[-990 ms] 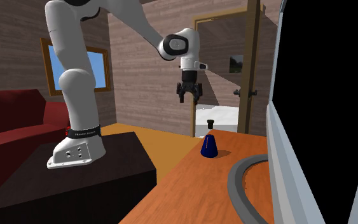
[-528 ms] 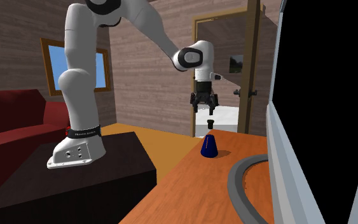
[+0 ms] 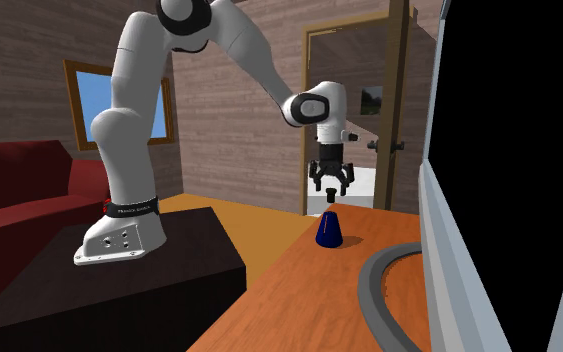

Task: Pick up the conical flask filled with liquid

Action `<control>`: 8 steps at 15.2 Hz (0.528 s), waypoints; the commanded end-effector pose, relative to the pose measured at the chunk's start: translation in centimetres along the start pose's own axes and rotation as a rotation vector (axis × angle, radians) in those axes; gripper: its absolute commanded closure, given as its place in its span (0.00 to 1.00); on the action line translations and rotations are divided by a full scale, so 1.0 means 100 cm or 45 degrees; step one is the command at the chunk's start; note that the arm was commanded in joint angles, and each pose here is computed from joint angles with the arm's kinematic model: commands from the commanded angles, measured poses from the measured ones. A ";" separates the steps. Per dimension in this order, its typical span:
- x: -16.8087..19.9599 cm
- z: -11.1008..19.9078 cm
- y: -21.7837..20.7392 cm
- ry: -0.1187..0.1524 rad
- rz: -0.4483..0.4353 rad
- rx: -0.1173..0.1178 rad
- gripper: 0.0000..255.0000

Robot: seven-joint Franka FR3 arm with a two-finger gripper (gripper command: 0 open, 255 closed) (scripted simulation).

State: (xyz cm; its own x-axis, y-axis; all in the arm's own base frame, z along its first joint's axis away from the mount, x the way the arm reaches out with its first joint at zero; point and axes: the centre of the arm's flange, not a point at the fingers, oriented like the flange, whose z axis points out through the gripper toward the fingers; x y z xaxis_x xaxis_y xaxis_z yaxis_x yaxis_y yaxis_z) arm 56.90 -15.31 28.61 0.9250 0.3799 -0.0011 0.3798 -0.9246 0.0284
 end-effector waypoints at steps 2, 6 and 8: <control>0.001 0.015 0.000 0.001 0.000 -0.001 0.00; 0.000 0.019 0.001 0.001 0.000 -0.001 1.00; 0.000 0.019 0.001 0.001 0.000 -0.001 1.00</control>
State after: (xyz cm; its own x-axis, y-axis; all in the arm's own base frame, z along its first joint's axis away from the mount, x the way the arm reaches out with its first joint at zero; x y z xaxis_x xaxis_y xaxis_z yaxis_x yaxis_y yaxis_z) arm 56.99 -15.42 26.82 0.9250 0.3800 0.0006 0.3798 -0.9246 0.0297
